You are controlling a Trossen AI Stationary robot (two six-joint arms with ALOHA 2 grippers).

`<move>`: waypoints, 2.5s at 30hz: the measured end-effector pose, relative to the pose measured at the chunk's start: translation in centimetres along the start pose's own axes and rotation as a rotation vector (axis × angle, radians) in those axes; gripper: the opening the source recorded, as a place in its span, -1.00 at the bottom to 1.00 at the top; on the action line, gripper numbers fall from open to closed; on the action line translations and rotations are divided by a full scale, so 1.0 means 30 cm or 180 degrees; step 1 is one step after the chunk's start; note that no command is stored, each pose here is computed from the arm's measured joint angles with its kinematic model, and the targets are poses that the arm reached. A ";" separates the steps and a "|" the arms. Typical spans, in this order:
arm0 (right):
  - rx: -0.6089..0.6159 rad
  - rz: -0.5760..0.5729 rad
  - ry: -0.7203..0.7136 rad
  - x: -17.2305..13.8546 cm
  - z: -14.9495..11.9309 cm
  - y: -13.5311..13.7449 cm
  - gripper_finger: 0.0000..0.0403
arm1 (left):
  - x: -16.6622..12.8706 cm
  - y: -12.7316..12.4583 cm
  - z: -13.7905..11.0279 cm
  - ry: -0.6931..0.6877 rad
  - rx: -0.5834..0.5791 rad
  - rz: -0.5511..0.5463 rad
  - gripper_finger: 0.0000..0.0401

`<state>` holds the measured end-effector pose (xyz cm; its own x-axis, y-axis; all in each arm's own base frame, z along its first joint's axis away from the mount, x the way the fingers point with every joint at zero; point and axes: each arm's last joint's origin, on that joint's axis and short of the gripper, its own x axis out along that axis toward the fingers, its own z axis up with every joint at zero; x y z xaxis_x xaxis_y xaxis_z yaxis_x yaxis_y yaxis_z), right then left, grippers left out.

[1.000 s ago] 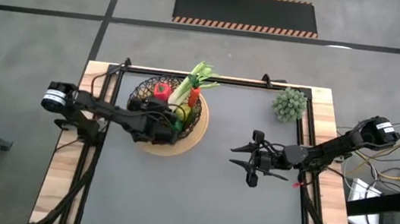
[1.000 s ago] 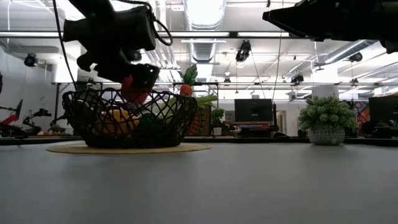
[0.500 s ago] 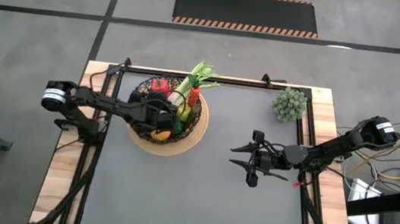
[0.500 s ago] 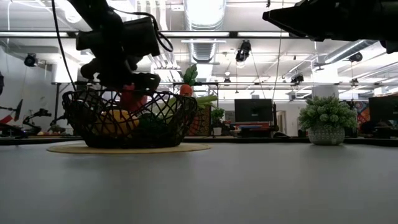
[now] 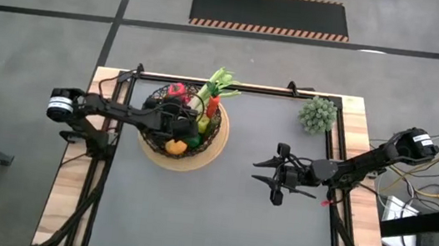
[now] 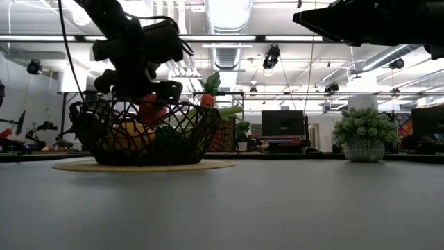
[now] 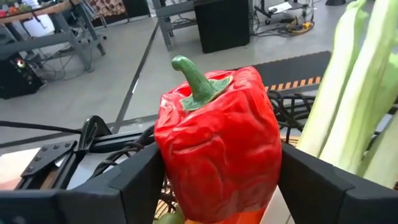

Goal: Build produce basket
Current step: Put the red bell pepper into the black wire basket

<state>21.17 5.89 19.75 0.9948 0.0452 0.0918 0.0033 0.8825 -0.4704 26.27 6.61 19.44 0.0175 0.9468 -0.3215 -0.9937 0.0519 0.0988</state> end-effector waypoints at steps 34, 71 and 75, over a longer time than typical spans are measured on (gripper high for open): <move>-0.0002 0.0004 -0.0010 -0.001 0.002 0.001 -0.29 | 0.033 0.012 -0.034 0.0059 -0.0285 0.0003 0.31; -0.0022 0.0004 -0.0010 -0.001 0.002 0.001 -0.29 | 0.000 0.043 0.028 0.0390 -0.0254 -0.0376 0.73; -0.0022 0.0004 -0.0011 -0.001 0.002 0.001 -0.29 | -0.025 0.087 0.063 0.0523 -0.0303 -0.0491 0.73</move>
<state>21.14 5.93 19.80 0.9944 0.0478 0.0941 0.0028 0.8792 -0.4764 23.87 6.64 21.72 0.1595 0.8651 -0.4756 -0.9867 0.1544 -0.0501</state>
